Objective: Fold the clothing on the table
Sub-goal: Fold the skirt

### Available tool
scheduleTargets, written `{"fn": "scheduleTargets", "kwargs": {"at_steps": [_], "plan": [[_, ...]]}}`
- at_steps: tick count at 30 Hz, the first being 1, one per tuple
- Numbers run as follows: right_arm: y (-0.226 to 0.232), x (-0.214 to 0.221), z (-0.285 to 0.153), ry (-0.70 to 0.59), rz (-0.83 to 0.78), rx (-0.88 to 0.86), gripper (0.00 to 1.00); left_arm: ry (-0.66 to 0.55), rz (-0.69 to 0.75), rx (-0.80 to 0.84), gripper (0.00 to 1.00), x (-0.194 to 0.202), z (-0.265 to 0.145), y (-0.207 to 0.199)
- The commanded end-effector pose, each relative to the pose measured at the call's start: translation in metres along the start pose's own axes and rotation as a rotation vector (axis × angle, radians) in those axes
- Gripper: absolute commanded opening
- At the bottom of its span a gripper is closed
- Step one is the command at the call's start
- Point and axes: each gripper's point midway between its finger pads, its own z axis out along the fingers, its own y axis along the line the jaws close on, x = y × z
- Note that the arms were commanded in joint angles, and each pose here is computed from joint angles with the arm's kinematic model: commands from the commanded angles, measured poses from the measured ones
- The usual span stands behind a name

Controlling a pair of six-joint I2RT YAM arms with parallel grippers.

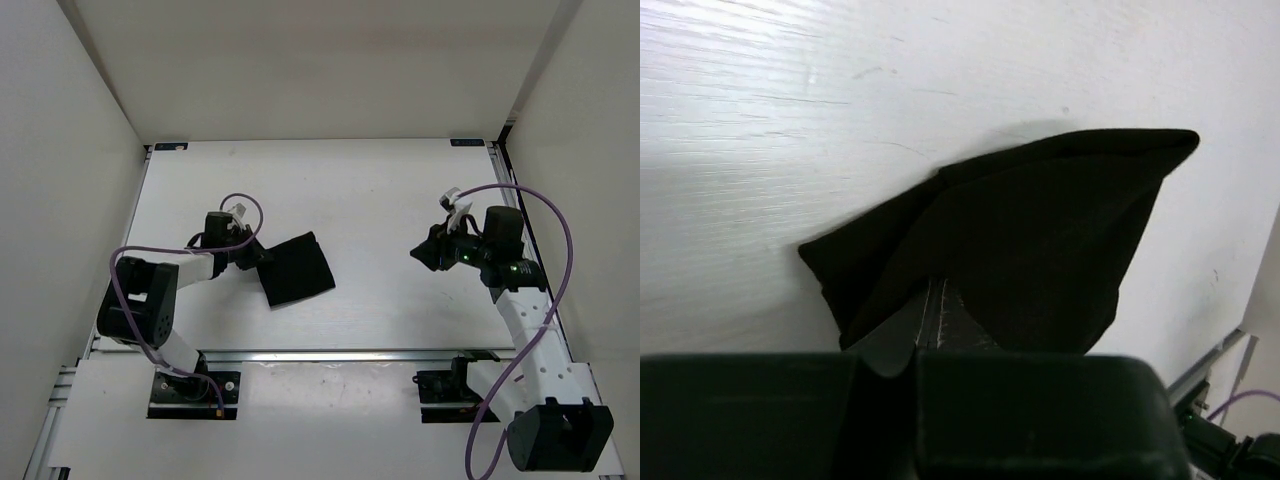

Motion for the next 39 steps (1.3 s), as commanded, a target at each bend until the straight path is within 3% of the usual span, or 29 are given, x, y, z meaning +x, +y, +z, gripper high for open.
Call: {"fn": "scheduleTargets", "kwargs": {"at_steps": [1,8,13,15,19,21,24,30,34,39], "plan": [[0.005,-0.004,-0.004,-0.028,-0.036,-0.006,0.42,-0.065,0.039,-0.079,0.0,-0.022,-0.011,0.008],[0.013,-0.001,-0.007,-0.032,-0.029,-0.02,0.42,-0.021,0.001,-0.101,0.0,-0.02,-0.007,0.016],[0.016,0.001,-0.01,-0.02,-0.039,-0.012,0.42,-0.324,0.231,0.058,0.05,-0.064,-0.048,-0.081],[0.017,0.0,-0.01,-0.023,-0.045,-0.011,0.42,-0.326,0.303,0.147,0.05,-0.06,-0.054,-0.126],[0.019,0.001,-0.01,-0.035,-0.039,-0.02,0.42,-0.184,0.315,0.306,0.0,-0.039,-0.034,-0.168],[0.019,0.0,-0.01,-0.038,-0.033,-0.02,0.43,-0.106,0.347,0.296,0.0,-0.025,-0.014,-0.174],[0.014,-0.001,-0.011,-0.036,-0.033,-0.006,0.42,0.039,0.324,0.242,0.0,0.005,0.028,-0.149],[0.008,0.001,-0.01,-0.015,-0.053,0.023,0.42,0.187,0.272,0.121,0.0,0.044,0.08,-0.088],[0.005,0.001,-0.009,-0.011,-0.063,0.034,0.42,0.207,0.235,0.109,0.0,0.047,0.087,-0.076],[0.004,0.0,-0.01,-0.019,-0.069,0.04,0.42,0.069,0.302,0.213,0.0,0.016,0.059,-0.124]]}}
